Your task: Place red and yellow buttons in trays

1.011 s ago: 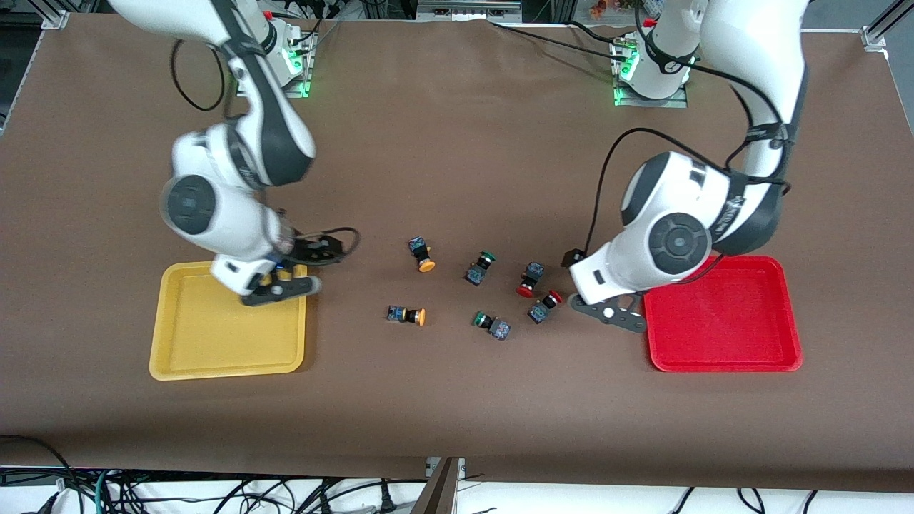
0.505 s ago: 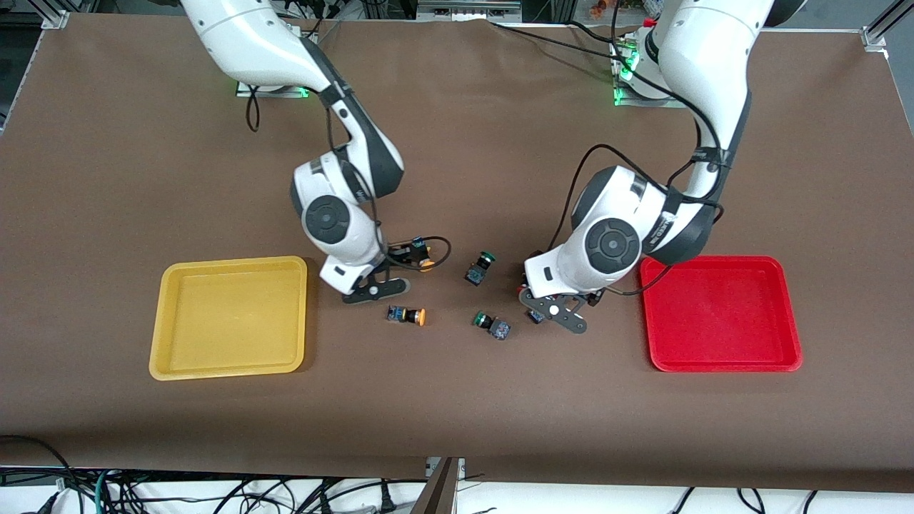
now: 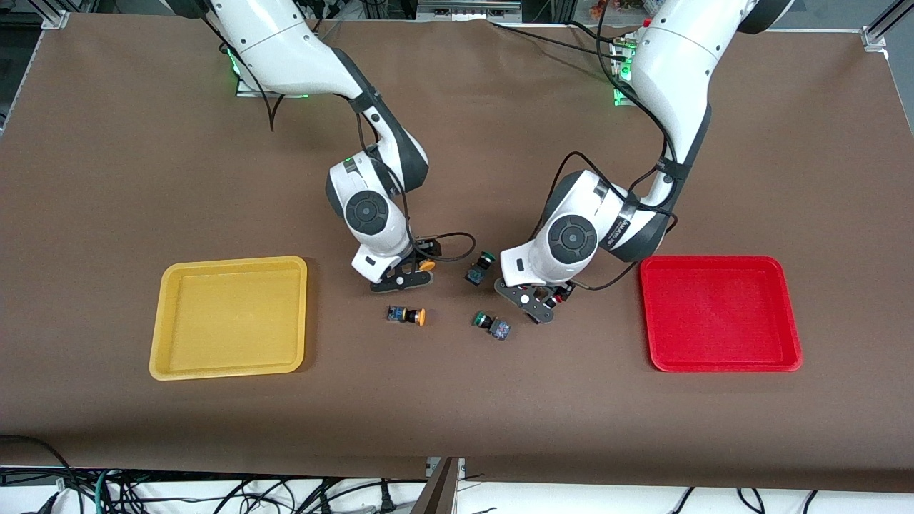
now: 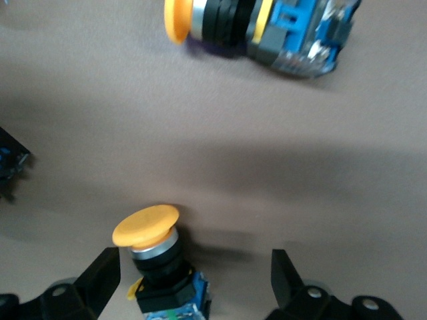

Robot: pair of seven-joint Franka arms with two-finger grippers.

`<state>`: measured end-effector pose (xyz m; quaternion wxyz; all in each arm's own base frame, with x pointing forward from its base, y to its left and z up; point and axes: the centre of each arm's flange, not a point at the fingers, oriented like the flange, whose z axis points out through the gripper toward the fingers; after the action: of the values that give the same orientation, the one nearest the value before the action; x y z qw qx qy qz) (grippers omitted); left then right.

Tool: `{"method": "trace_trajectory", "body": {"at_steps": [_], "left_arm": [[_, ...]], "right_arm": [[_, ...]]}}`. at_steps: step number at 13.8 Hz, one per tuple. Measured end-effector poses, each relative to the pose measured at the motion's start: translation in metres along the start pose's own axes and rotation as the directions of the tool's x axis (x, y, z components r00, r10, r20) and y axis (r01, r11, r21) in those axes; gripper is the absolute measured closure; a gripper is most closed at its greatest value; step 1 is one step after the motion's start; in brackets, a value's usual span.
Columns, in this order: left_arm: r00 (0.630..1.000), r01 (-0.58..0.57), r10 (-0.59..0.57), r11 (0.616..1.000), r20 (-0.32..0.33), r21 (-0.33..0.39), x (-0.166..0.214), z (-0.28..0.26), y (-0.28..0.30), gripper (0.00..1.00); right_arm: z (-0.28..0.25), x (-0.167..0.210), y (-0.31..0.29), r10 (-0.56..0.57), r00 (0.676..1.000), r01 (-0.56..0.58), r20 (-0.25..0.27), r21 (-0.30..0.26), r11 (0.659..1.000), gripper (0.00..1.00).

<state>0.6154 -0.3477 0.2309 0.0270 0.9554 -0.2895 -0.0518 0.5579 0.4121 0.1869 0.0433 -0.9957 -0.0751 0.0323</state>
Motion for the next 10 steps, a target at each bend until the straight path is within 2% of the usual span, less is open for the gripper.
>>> {"method": "trace_trajectory", "body": {"at_steps": [6,7,8,10], "left_arm": [[0.999,-0.029,0.029,1.000,0.023,0.009,-0.008,0.020,0.015,0.00],[0.999,-0.034,0.034,0.999,0.028,0.009,-0.009,0.022,0.018,0.00],[0.999,-0.039,0.038,0.999,0.033,0.009,-0.010,0.025,0.021,0.00],[0.998,-0.044,0.044,0.999,0.041,0.009,-0.012,0.029,0.025,0.00]], "right_arm": [[0.014,-0.015,-0.007,0.006,1.000,-0.005,0.028,-0.016,1.000,0.02],[0.018,-0.017,-0.006,0.008,0.999,-0.007,0.033,-0.019,1.000,0.08],[0.019,-0.018,-0.005,0.008,0.999,-0.008,0.035,-0.021,1.000,0.08],[0.016,-0.017,-0.004,0.011,1.000,-0.010,0.029,-0.020,1.000,0.26]]}}
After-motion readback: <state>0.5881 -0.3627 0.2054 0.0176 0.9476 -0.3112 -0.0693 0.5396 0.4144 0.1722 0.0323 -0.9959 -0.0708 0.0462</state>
